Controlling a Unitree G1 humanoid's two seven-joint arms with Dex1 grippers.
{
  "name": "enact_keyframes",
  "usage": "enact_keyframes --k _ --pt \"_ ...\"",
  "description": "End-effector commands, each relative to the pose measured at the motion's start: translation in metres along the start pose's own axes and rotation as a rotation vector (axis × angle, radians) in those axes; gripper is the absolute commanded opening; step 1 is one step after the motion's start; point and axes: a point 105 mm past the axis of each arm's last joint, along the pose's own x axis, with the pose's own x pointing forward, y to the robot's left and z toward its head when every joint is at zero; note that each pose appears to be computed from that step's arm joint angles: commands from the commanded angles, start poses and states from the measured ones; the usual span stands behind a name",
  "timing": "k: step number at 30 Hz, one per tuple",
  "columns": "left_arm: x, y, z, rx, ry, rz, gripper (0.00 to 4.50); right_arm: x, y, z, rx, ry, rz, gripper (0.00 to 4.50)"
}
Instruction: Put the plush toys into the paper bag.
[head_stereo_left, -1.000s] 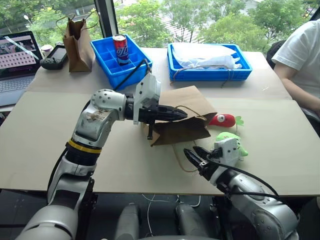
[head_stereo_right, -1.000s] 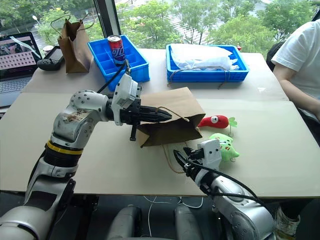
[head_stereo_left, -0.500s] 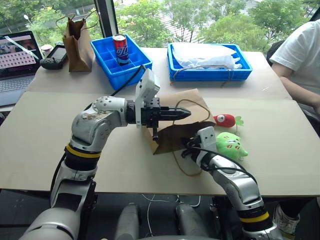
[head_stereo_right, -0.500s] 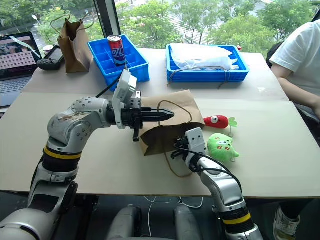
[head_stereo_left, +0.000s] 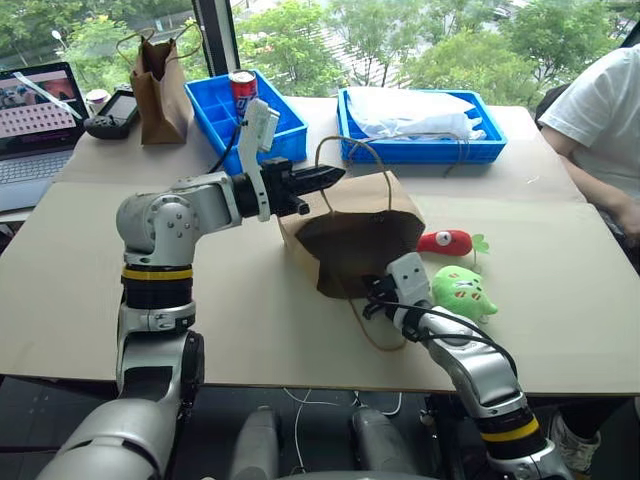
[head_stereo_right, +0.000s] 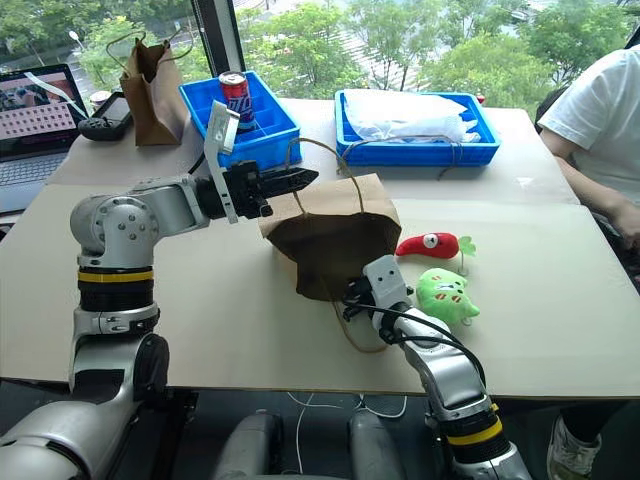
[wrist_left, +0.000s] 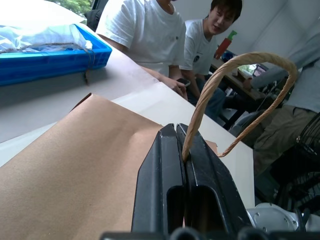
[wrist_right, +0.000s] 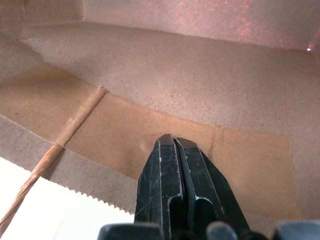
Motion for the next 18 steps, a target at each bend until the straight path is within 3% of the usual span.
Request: enact_keyframes --k 1,7,12,15,18 --pt "0.008 -0.020 0.004 -0.002 -0.007 -0.066 0.00 -0.007 -0.002 -0.003 -0.005 0.043 0.012 0.03" --pt "0.016 -0.025 -0.007 -0.043 -0.002 -0.087 0.00 -0.040 -0.012 0.055 0.028 -0.105 0.025 0.03" --pt "0.019 -0.026 -0.019 -0.098 0.006 -0.112 0.00 -0.095 -0.034 0.066 0.052 -0.078 -0.020 1.67" --pt "0.018 -0.025 -0.025 -0.087 0.020 -0.105 0.00 -0.133 -0.066 0.066 0.020 0.009 -0.144 2.69" --pt "0.019 -0.027 -0.029 -0.084 0.031 -0.114 0.00 -0.146 -0.092 0.057 0.033 0.084 -0.266 3.73"
